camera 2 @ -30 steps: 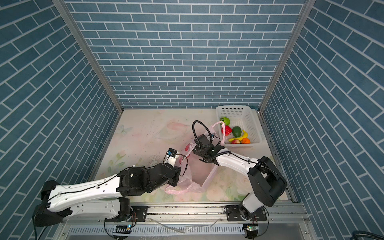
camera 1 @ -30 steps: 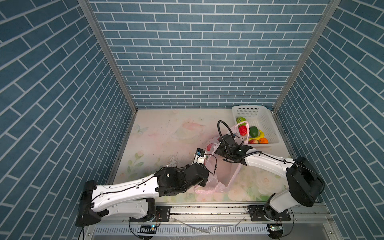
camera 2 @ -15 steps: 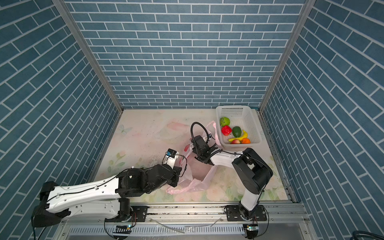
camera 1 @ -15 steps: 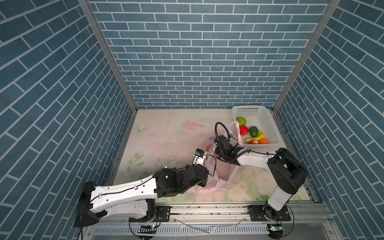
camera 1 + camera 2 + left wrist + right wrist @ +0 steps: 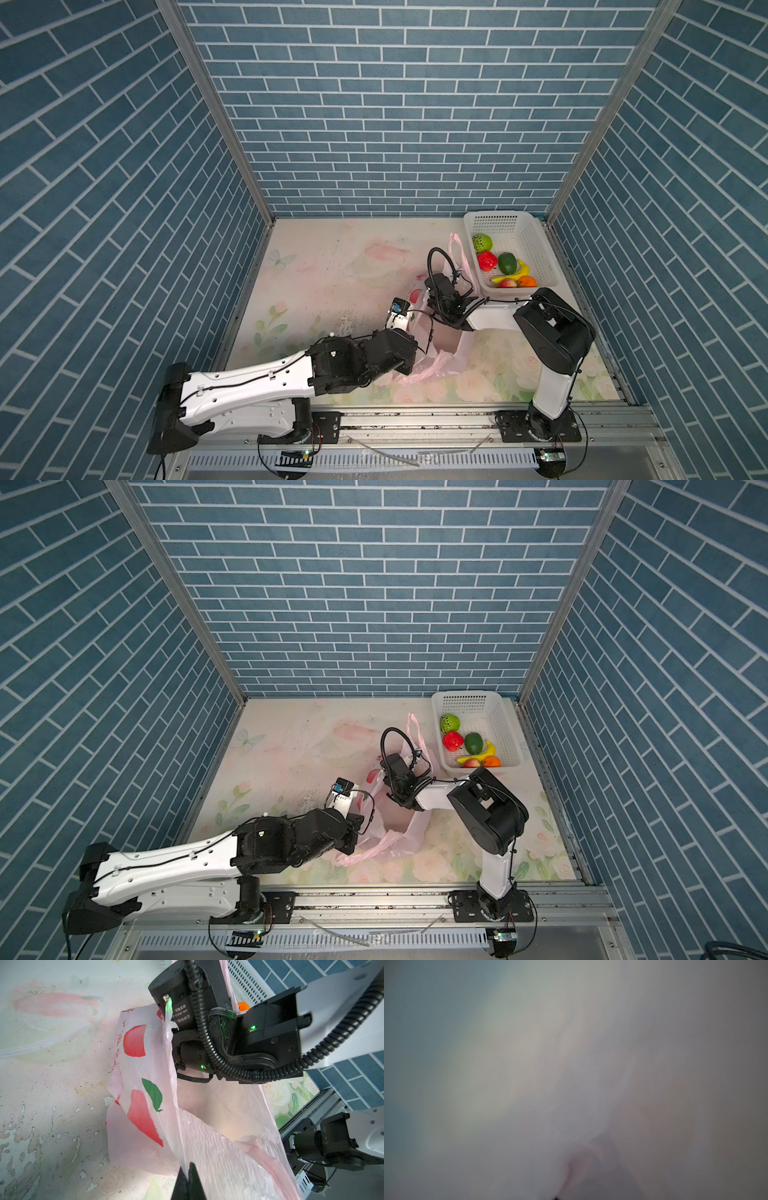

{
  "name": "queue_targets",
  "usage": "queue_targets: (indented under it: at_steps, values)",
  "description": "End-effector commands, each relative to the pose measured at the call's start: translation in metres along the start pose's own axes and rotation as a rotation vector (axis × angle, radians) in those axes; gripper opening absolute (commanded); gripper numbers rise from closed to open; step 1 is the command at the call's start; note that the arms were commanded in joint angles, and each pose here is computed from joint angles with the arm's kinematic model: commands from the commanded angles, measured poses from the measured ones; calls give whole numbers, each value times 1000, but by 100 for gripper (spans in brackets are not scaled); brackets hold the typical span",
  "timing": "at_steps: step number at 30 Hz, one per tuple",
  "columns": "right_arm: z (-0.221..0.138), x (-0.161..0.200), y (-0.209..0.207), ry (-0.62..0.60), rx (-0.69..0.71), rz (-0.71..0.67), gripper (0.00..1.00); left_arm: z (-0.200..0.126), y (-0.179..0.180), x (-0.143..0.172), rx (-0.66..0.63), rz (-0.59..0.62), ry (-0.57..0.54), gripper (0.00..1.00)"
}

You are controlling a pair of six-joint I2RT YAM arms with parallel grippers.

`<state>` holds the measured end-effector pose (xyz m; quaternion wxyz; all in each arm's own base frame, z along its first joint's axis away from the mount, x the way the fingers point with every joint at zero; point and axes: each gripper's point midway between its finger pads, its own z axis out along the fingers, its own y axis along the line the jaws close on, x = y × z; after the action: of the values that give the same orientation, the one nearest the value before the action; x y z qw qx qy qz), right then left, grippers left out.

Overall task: Untie the knot of the plastic bag and take out the fruit
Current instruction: Pick up the fruit from the plastic bag.

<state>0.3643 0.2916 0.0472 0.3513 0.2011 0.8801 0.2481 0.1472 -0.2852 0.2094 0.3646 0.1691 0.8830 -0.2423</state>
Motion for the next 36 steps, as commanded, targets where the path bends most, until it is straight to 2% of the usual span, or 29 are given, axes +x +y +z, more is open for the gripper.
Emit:
queue_targets:
  at_steps: [1, 8, 20, 29, 36]
  values:
    - [-8, -8, 0, -31, -24, 17, 37, 1, 5, 6, -17, 21, 11, 0]
    - [-44, -8, 7, 2, -66, -14, 35, 5, 17, 6, -74, 37, -20, 0]
    - [-103, 4, 7, 128, -47, -93, 35, 5, 29, -19, -147, 65, -82, 0]
    - [-149, 21, 13, 235, -40, -208, 36, 2, 38, -24, -198, 73, -97, 0]
    - [-194, 6, 26, 243, -62, -280, 36, -3, 45, -25, -231, 83, -99, 0]
